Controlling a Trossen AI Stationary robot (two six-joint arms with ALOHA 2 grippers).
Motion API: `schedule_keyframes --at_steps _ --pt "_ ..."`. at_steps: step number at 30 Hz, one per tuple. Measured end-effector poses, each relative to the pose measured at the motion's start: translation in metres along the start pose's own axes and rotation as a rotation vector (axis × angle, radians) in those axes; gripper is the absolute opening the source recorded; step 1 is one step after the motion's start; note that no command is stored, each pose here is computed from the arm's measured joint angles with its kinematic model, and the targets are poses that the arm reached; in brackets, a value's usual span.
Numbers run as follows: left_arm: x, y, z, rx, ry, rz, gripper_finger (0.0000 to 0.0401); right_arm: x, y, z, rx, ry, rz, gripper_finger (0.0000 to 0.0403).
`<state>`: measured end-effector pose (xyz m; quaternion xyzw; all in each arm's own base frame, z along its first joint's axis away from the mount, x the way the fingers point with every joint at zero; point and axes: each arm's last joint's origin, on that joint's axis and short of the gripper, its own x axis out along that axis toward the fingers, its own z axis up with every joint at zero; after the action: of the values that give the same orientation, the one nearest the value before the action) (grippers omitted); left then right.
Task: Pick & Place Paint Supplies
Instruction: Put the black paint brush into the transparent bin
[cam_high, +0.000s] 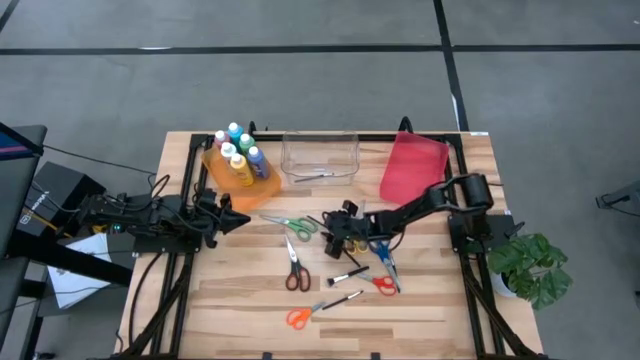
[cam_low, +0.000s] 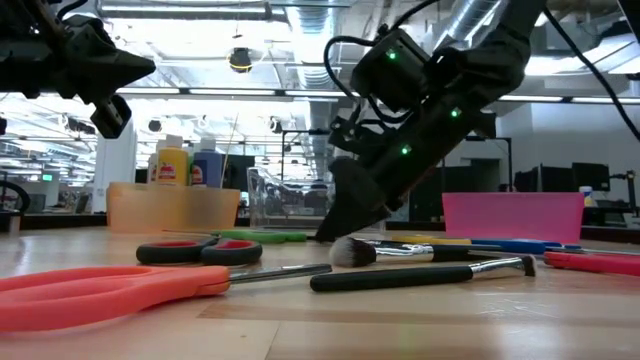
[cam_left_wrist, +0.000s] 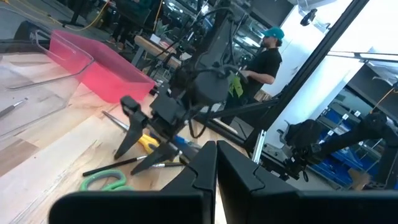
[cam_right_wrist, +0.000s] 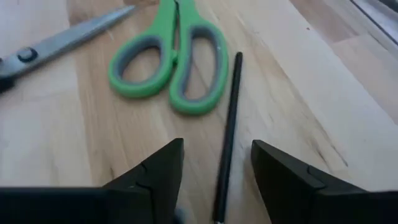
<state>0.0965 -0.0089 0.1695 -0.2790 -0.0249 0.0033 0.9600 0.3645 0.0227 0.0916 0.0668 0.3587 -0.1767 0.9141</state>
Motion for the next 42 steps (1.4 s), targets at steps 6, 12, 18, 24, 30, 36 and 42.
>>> schedule_keyframes --at_steps 6,12,18,24,30,36,42 --pt "0.0 0.0 0.0 -0.001 -0.002 -0.001 0.0006 0.004 0.002 -0.005 0.043 0.008 -0.017 0.0134" --pt "0.0 0.0 0.0 -0.001 -0.003 -0.001 0.0006 0.004 0.001 -0.006 0.075 0.017 -0.026 0.0024" --pt "0.0 0.0 0.0 -0.001 -0.003 -0.002 0.0006 0.006 -0.003 -0.006 0.119 0.026 -0.022 0.0019" --pt "0.0 0.0 0.0 -0.001 -0.003 -0.002 0.0006 -0.001 -0.01 0.004 0.154 0.013 -0.011 0.0006" --pt "0.0 0.0 0.0 -0.001 -0.004 -0.002 0.0006 -0.012 -0.02 0.019 0.167 -0.026 -0.012 0.0001" --pt "0.0 0.0 0.0 -0.001 -0.004 -0.002 0.0006 -0.024 -0.026 0.034 0.181 -0.073 -0.008 0.0002" --pt "0.0 0.0 0.0 -0.001 -0.004 -0.002 0.0006 -0.03 -0.021 0.037 0.063 0.033 0.147 0.0038"
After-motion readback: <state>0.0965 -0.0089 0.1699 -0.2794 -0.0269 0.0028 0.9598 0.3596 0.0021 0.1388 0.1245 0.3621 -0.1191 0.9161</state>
